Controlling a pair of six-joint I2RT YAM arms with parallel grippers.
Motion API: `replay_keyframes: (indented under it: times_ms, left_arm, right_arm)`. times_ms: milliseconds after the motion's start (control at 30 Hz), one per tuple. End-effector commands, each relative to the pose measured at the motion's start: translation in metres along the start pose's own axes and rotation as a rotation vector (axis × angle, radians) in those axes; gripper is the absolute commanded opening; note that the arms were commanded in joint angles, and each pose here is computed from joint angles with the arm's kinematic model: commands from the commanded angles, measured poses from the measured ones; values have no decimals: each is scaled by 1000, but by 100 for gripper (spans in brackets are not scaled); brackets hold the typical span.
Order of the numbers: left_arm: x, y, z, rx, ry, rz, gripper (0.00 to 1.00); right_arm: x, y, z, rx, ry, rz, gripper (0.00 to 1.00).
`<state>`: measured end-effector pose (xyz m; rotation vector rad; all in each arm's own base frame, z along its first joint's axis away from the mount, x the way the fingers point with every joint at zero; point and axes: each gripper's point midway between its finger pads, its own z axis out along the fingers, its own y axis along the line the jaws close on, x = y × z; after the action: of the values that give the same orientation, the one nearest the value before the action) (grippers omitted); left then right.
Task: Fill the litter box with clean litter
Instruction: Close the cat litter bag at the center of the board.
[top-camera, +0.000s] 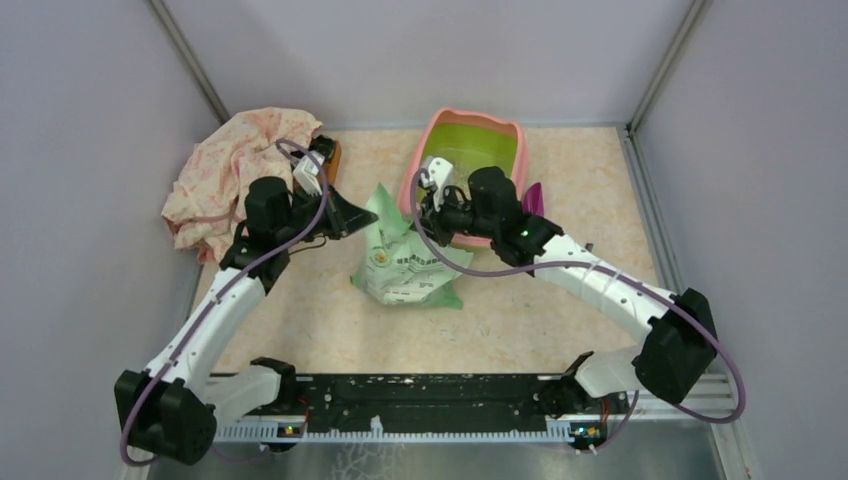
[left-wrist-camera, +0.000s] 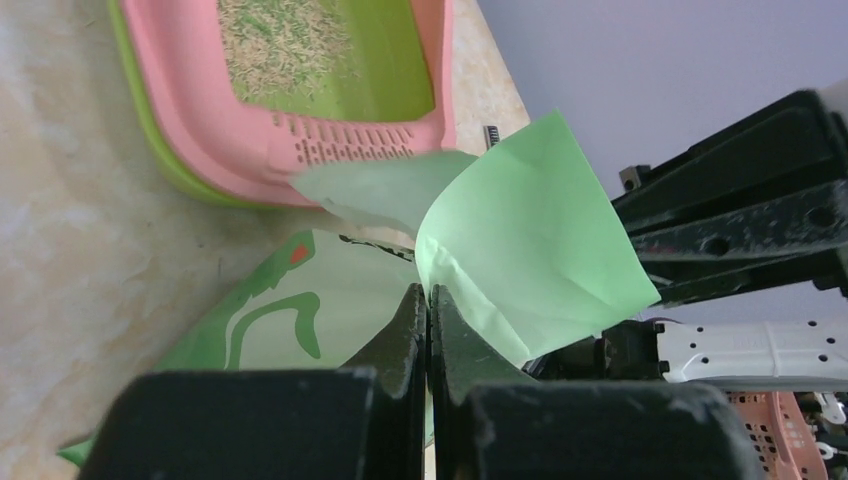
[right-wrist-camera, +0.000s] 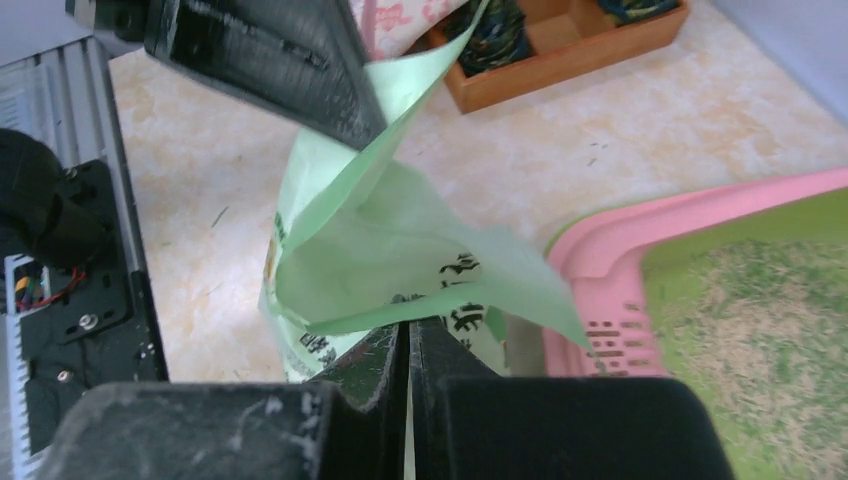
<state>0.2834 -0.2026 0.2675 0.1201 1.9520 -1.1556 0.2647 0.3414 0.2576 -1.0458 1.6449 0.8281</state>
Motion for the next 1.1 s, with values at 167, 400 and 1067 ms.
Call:
replay_keyframes:
  times_ms: [167, 400, 1067]
  left_arm:
    - [-49, -51, 13, 122, -128, 176, 0]
    - [-71, -19, -7, 35, -148, 191, 0]
    - [-62, 27, -40, 26, -177, 105, 0]
  right_arm:
    - [-71, -23, -27, 53, -216, -96, 0]
    - [-64, -32, -43, 92, -231, -27, 27]
    - [29, -27, -68, 178, -411, 110, 89]
